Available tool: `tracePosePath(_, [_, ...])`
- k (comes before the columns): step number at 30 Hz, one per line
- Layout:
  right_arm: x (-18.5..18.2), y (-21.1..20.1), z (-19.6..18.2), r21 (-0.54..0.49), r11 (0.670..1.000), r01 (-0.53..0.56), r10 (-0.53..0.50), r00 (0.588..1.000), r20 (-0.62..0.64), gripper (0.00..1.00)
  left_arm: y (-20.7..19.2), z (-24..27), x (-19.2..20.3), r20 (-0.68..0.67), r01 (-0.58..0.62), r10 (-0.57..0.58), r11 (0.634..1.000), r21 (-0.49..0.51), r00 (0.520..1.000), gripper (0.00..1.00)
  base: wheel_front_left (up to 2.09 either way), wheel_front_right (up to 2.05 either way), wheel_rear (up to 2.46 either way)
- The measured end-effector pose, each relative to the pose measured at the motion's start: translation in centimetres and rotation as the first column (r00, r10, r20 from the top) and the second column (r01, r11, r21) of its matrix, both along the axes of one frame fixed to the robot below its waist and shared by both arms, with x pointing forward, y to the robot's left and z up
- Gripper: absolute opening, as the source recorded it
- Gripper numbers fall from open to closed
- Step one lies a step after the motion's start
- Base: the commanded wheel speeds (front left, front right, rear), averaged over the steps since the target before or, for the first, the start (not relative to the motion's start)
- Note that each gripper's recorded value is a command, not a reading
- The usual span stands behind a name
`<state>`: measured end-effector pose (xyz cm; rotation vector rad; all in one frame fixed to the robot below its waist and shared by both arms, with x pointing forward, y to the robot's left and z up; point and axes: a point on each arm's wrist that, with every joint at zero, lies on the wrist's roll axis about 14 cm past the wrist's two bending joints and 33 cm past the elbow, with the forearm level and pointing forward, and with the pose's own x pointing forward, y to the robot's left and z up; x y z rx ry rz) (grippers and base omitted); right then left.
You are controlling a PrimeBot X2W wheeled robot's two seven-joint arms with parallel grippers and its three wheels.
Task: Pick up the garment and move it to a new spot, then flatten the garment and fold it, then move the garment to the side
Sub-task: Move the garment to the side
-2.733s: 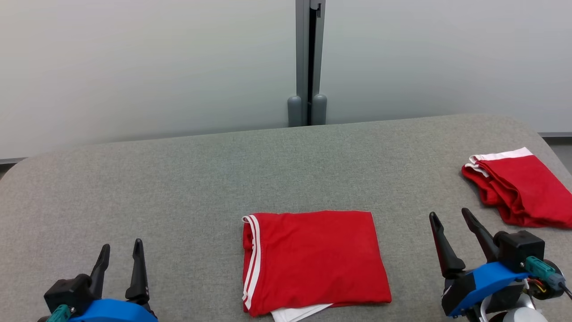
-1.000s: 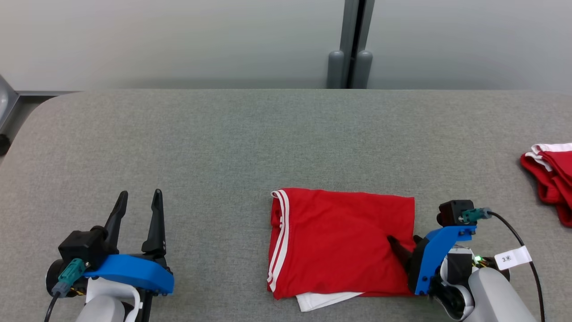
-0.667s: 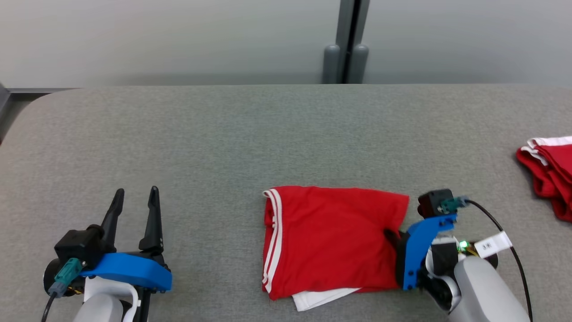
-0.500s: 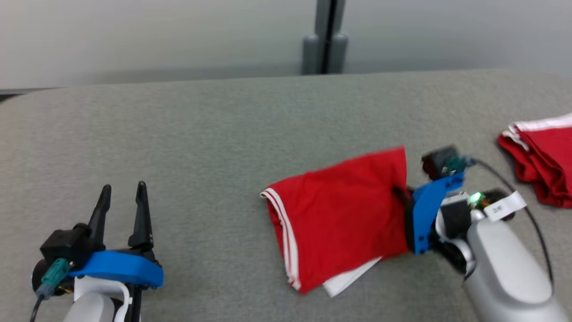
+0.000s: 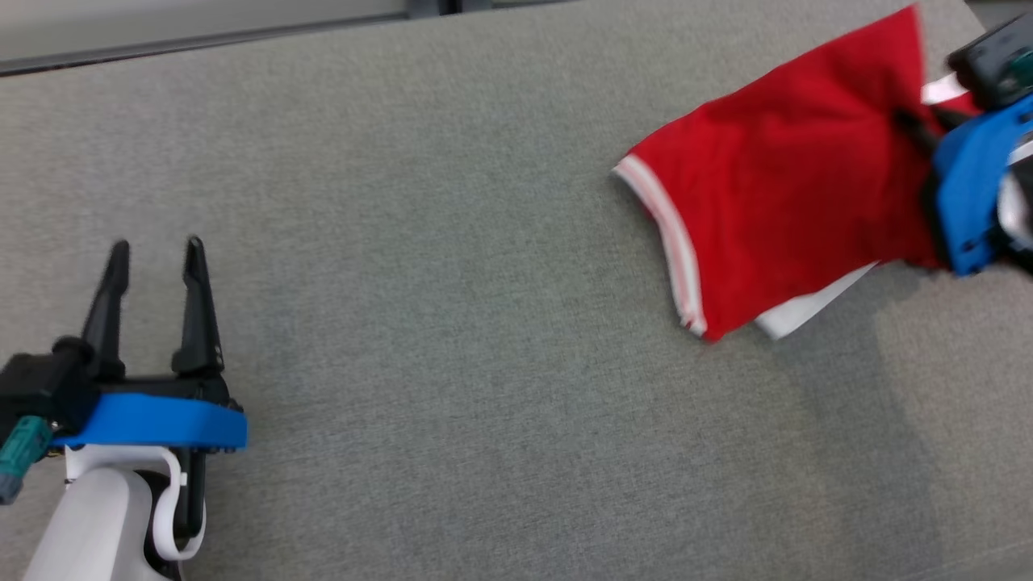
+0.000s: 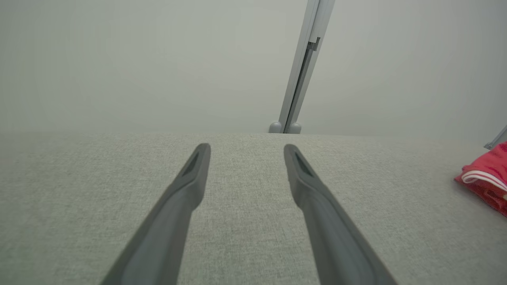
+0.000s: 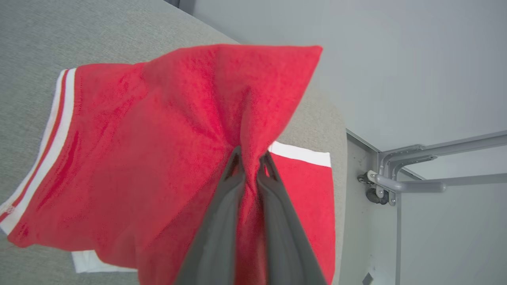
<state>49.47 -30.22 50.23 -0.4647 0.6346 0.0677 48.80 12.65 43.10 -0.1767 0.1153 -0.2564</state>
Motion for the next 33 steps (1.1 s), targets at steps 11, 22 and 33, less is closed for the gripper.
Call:
tracePosePath(11, [-0.5, -10.4, 2.4, -0.166, 0.968, 0.186, -0.185, 0.982, 0.021, 0.00, -2.0, -1.3, 2.8, -0.003, 0.079, -0.079, 0.997, 0.017, 0.997, 1.00, 0.00, 0.00, 0.00])
tracePosePath(22, [-1.4, -14.5, -1.3, -0.229, 0.929, 0.292, -0.291, 0.956, 0.039, 0.25, -1.8, -1.4, 4.2, -0.006, 0.109, -0.109, 0.992, 0.065, 0.994, 1.00, 0.00, 0.00, 0.00])
tracePosePath(33, [0.8, -12.1, 2.3, -0.280, 0.941, 0.191, -0.120, 0.960, 0.252, 1.00, -1.7, 0.3, 3.4, 0.015, 0.098, -0.099, 0.993, 0.061, 0.995, 1.00, 0.00, 0.00, 0.00])
